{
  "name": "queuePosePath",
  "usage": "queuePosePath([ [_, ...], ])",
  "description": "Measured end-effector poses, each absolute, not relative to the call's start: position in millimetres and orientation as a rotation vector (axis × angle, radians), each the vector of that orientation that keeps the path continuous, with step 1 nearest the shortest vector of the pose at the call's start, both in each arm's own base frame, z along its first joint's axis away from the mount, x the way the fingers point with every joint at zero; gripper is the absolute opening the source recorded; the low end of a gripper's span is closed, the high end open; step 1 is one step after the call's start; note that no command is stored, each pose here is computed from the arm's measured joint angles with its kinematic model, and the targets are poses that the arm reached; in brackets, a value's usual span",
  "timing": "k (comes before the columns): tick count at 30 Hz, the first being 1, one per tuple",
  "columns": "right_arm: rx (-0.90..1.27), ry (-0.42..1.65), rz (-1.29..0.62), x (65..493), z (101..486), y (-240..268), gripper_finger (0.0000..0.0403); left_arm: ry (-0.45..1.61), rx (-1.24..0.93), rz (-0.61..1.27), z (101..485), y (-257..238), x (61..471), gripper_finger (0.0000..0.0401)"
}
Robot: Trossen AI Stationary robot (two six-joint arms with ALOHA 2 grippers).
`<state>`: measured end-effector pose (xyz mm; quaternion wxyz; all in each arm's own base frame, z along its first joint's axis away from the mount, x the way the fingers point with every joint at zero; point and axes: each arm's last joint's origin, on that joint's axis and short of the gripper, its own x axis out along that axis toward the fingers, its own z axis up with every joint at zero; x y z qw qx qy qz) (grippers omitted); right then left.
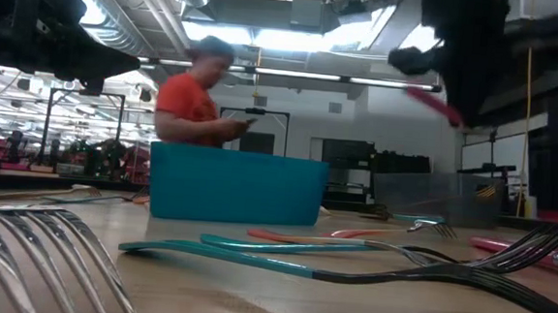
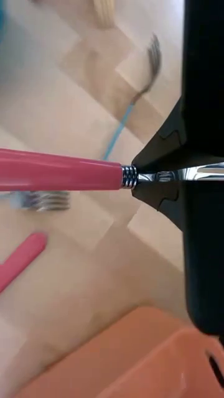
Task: Sort silverware by color (type)
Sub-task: Put the top right pink fork into the orange bin
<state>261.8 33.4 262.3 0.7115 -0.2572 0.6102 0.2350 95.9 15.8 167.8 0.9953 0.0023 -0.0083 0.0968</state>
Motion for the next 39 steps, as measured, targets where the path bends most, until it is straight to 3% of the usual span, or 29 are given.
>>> queuePosePath([
  [21,-0.45,1.593,0.558,195,264,148,0.0,-0.017,0.005,0.194,168,16,96,0.0002],
  [29,-0.541,1.671,0.618,171,242,159,0.0,-0.017,0.005,0.194,168,16,96,0.0002],
  [39,-0.467,1.682,0.673,167,222,162,0.0,-0.016,0.004,0.194,168,16,96,0.0002],
])
